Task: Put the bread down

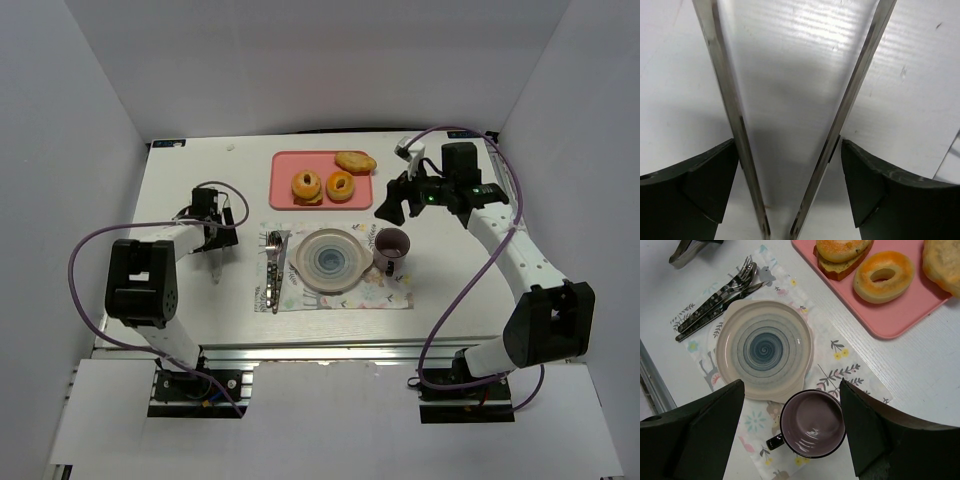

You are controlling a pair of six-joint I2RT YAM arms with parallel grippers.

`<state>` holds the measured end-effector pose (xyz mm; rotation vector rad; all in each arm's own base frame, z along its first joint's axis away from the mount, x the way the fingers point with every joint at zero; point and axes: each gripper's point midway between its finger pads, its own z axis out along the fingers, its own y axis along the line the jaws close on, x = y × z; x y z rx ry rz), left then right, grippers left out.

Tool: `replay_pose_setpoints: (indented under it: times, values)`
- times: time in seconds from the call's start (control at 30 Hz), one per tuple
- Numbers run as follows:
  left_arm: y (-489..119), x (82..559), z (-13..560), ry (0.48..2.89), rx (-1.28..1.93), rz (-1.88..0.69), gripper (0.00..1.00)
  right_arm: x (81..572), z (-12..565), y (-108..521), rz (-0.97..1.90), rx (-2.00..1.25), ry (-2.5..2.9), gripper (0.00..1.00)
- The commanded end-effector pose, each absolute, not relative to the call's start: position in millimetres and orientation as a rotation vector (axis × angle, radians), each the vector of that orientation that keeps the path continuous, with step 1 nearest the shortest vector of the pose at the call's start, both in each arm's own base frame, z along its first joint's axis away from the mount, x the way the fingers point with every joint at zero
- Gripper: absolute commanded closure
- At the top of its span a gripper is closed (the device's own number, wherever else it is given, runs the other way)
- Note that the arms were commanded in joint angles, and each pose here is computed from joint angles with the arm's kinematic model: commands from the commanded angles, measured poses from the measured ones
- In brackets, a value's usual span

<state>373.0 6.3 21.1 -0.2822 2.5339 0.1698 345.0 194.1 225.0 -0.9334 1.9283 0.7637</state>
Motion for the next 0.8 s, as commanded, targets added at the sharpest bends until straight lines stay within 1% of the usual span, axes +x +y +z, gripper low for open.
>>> replay_pose_setpoints:
  times: [0.0,0.2,0.3,0.33,0.4,0.47,0.5,0.53,0.6,0.67,0.73,0.77]
  values:
    - [6,391,26,2.456,-0.309,0.122,0.1,348,231,191,0.77,-0.918,1.905,0.19]
    - [4,377,9,2.462,-0.35,0.093,0.14,350,231,185,0.772,-0.895,1.912,0.19]
    - [6,374,7,2.458,-0.38,0.093,0.19,351,230,184,0.777,-0.886,1.916,0.18]
    - [6,374,7,2.459,-0.389,0.088,0.24,351,231,184,0.778,-0.884,1.915,0.18]
    - [5,374,8,2.454,-0.396,0.072,0.3,352,231,183,0.78,-0.881,1.916,0.19]
    - [3,375,11,2.436,-0.408,0.055,0.38,352,232,182,0.778,-0.877,1.913,0.18]
    - [1,376,14,2.429,-0.407,0.04,0.4,352,232,182,0.779,-0.878,1.912,0.19]
    - [-2,382,30,2.383,-0.416,0.003,0.51,352,233,180,0.776,-0.873,1.91,0.19]
    - [-7,383,35,2.377,-0.414,-0.032,0.65,351,233,179,0.776,-0.871,1.913,0.18]
    - [-11,395,63,2.313,-0.416,-0.079,0.83,351,232,178,0.779,-0.867,1.913,0.18]
    - [-23,406,90,2.262,-0.411,-0.176,0.84,351,232,177,0.779,-0.863,1.912,0.18]
    - [-28,409,108,2.222,-0.411,-0.22,0.82,351,231,176,0.779,-0.859,1.913,0.18]
